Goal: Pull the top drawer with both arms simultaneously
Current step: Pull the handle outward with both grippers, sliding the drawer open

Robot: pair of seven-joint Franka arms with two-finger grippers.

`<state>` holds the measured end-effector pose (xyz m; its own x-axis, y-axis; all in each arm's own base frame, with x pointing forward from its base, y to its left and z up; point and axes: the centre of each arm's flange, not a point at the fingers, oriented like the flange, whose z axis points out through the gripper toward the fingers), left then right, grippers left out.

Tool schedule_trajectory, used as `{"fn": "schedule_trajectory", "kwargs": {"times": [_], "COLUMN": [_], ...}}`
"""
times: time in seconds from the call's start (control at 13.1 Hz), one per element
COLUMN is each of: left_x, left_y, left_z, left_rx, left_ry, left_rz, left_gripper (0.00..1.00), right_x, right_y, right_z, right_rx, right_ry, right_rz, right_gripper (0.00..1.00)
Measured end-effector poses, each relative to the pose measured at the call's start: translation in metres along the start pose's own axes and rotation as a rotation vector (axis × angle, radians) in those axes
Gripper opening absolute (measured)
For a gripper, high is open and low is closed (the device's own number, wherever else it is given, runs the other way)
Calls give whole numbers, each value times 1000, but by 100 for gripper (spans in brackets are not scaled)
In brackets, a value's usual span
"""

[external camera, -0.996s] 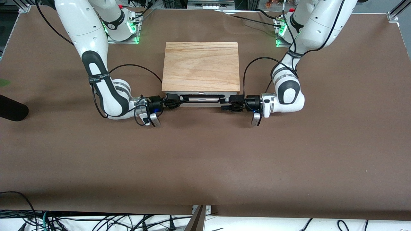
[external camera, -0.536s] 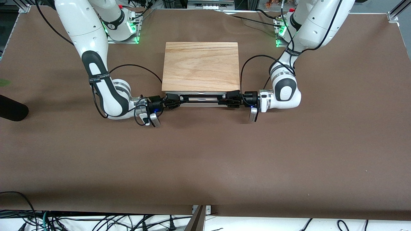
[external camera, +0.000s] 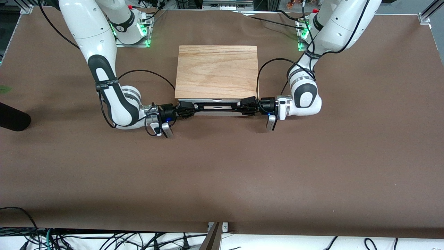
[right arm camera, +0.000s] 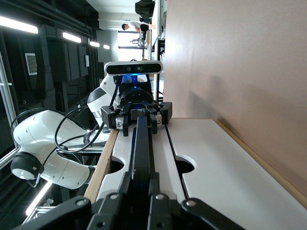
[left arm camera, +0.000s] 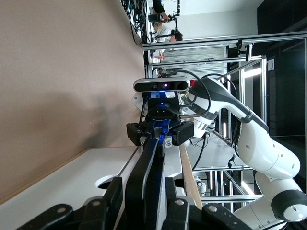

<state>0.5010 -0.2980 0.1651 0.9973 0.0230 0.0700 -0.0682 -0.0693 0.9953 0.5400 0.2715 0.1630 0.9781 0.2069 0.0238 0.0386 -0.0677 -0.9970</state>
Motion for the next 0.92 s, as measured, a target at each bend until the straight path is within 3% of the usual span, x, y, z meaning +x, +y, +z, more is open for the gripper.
{"fn": "schedule_trajectory", "kwargs": {"times": [0.31, 0.38, 0.46, 0.54, 0.92], "left_x": [0, 0, -1, -1, -1], "left_y": [0, -1, -2, -3, -4], "left_z": [0, 0, -1, -1, -1], "left_rx": [2, 4, 11, 10, 5], "left_ry": [0, 1, 4, 5, 7], "left_rz": [0, -1, -6, -13, -21], "left_gripper": [40, 34, 22, 18, 18], "right_x": [0, 0, 1, 1, 1], "right_y": [0, 0, -1, -1, -1], "right_z": [0, 0, 0, 0, 0], "right_rx": [0, 0, 0, 0, -2], "right_ry": [1, 1, 1, 1, 1], "right_rz": [-2, -2, -8, -11, -12], "right_gripper": [17, 17, 17, 17, 17]}}
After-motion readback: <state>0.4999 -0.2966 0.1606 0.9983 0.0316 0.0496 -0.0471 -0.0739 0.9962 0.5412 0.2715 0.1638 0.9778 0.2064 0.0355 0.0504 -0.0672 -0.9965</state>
